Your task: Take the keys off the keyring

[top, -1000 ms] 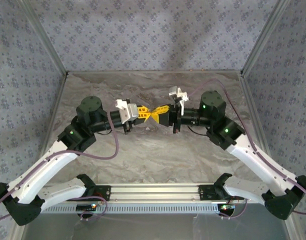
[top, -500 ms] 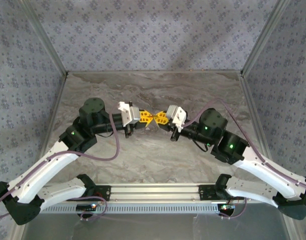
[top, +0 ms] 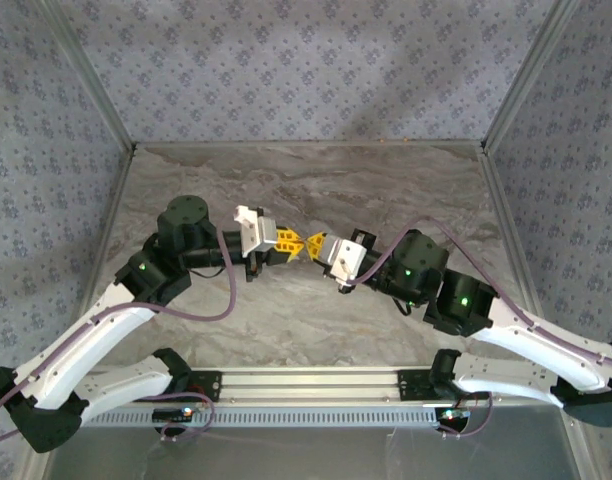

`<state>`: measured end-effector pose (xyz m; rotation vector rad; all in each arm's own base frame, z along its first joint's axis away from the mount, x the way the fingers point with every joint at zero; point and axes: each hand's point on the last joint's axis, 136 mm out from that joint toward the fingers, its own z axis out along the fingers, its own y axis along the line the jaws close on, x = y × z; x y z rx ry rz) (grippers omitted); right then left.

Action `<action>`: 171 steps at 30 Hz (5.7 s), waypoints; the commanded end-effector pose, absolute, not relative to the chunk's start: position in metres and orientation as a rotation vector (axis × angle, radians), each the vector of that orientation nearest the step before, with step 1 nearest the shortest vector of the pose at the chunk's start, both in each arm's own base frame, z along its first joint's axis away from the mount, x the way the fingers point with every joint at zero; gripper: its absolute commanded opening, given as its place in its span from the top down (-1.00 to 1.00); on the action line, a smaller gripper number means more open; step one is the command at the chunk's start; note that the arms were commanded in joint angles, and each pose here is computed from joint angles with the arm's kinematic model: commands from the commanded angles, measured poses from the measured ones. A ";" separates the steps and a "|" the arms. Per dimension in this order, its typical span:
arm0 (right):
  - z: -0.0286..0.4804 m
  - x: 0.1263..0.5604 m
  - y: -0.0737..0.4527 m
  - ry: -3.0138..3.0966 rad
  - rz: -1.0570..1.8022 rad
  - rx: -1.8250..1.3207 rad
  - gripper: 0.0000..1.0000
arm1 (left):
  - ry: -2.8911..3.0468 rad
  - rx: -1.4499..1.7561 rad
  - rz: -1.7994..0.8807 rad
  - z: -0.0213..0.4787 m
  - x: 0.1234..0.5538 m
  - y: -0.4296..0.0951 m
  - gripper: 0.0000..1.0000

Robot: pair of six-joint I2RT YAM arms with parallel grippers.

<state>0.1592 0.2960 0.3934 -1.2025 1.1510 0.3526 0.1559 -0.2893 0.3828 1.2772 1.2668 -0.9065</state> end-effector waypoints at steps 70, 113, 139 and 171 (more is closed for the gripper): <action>0.365 0.124 0.327 0.835 -0.265 -1.398 1.00 | 1.334 1.099 -1.128 0.419 0.172 -0.279 1.00; 0.409 0.162 0.306 1.635 0.361 -1.324 1.00 | 1.170 0.936 -1.081 0.379 0.158 -0.267 0.66; 0.431 0.163 0.308 1.668 0.453 -1.252 1.00 | 0.995 0.888 -0.850 0.408 0.164 -0.278 0.03; 0.443 0.156 0.307 1.624 0.539 -1.208 1.00 | 0.882 0.880 -0.876 0.436 0.161 -0.285 0.40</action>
